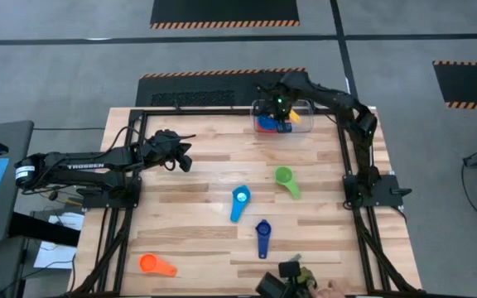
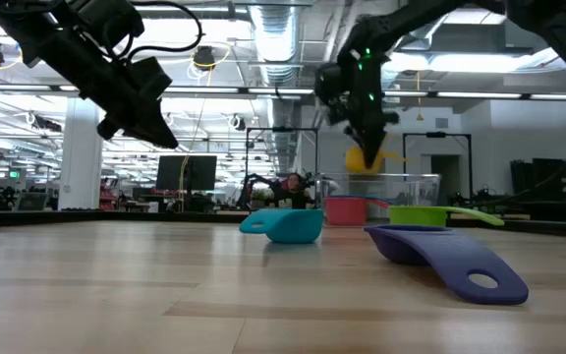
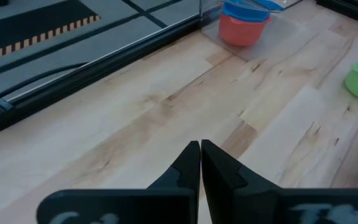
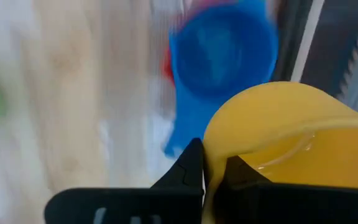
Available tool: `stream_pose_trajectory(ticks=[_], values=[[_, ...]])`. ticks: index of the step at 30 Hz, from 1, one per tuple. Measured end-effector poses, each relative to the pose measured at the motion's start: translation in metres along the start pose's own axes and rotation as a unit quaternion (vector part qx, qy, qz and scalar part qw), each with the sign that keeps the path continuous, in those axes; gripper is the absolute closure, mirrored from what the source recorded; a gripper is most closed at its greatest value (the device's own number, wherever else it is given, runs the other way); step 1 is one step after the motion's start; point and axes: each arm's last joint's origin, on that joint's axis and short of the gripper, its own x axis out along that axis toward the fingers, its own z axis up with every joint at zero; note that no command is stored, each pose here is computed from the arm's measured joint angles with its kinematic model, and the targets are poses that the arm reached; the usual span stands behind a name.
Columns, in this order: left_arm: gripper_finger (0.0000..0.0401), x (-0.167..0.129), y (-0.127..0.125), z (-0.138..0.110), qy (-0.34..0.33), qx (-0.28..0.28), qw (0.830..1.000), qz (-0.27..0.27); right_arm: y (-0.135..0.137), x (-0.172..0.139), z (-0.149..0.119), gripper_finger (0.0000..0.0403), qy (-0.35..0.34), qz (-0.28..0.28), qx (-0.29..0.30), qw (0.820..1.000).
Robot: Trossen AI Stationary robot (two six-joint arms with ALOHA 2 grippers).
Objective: Nest measuring cups in basket
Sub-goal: Stack the yellow measuring cup on top of the blue measuring cup in the transparent bin, then stack the green measuring cup on top of the yellow measuring cup in the transparent bin
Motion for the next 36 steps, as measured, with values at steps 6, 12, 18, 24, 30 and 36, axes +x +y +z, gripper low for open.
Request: stream_pose_trajectory(ticks=[6,12,18,24,30,36], values=[[0.0401,0.0,0.001,-0.002,0.01,0.004,1.0,0.004,0.006,0.018,0.002,0.0389,0.033,-0.026,-0.045,0.998],[0.0401,0.0,0.001,-0.002,0.01,0.004,1.0,0.005,0.009,0.015,0.008,0.0389,0.017,-0.028,-0.064,0.997],[0.0401,0.0,0.001,-0.002,0.01,0.004,1.0,0.004,0.019,0.013,0.02,0.0386,0.003,-0.038,-0.098,0.994],[0.0401,0.0,0.001,-0.002,0.01,0.003,1.0,0.004,0.026,0.011,0.03,0.0323,-0.015,-0.051,-0.112,0.992],[0.0401,0.0,0.001,-0.002,0.01,0.0,1.0,0.004,0.023,0.012,0.029,0.0302,-0.018,-0.053,-0.108,0.993],[0.0401,0.0,0.001,-0.002,0.01,0.0,1.0,0.004,0.018,0.013,0.025,0.0302,-0.012,-0.056,-0.09,0.994]])
